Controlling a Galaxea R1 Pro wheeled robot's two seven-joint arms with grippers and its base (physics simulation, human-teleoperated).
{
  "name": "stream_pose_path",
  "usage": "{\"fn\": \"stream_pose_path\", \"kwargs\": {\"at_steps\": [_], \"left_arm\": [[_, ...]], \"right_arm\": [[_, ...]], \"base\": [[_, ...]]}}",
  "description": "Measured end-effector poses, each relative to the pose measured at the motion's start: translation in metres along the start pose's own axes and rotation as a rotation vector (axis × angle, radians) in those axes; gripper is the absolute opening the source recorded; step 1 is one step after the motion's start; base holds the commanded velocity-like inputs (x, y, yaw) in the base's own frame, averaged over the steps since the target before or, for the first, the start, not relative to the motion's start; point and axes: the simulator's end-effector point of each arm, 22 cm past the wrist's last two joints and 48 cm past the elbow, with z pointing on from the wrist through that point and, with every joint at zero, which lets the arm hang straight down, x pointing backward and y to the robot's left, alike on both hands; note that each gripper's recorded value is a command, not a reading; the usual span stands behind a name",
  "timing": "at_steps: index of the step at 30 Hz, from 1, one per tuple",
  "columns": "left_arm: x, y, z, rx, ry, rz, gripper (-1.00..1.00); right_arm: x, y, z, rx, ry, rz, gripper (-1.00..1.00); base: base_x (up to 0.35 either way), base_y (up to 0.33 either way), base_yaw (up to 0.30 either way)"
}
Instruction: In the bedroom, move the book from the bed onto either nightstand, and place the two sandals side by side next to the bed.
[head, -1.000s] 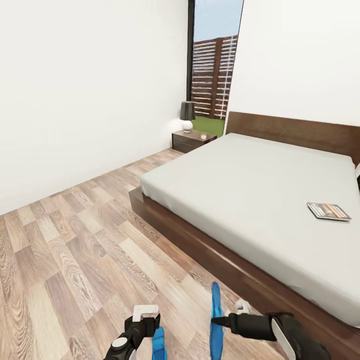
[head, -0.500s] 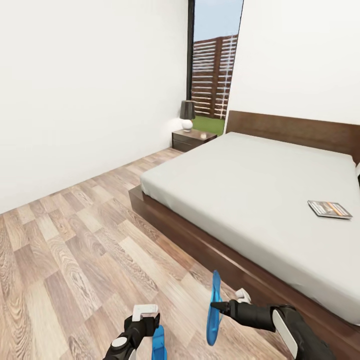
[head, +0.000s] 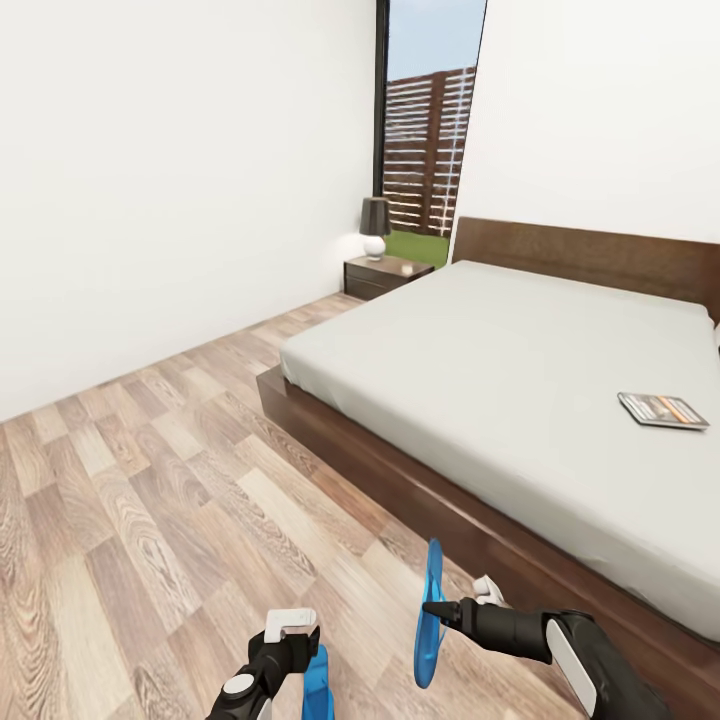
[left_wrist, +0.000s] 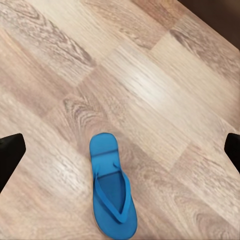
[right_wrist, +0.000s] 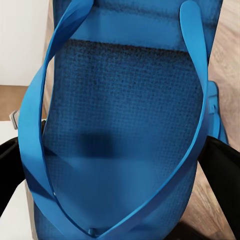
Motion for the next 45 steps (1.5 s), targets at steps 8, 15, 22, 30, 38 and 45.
{"fn": "stream_pose_path", "kwargs": {"at_steps": [8,15,22,30,38,45], "left_arm": [[0.013,0.002,0.011,0.0,0.0,0.0,1.0],[0.025,0.004,0.021,0.0,0.0,0.0,1.0],[0.037,0.007,0.03,0.0,-0.001,0.0,1.0],[0.051,0.009,0.041,0.0,-0.001,0.0,1.0],[0.058,0.01,0.048,0.0,-0.006,0.0,1.0],[0.058,0.011,0.048,0.0,-0.007,0.0,1.0]], "right_arm": [[0.006,-0.014,0.007,-0.001,0.0,0.0,-1.0],[0.012,-0.027,0.014,-0.001,0.001,-0.001,-1.0],[0.018,-0.04,0.021,-0.001,0.001,-0.001,-1.0],[0.025,-0.054,0.028,-0.001,0.001,-0.001,-1.0],[0.03,-0.063,0.034,-0.004,0.002,0.002,-1.0],[0.031,-0.063,0.034,-0.005,0.002,0.002,-1.0]], "base": [[0.0,0.0,0.0],[0.0,0.0,0.0],[0.0,0.0,0.0],[0.0,0.0,0.0],[0.0,0.0,0.0],[0.003,-0.003,0.0]]}}
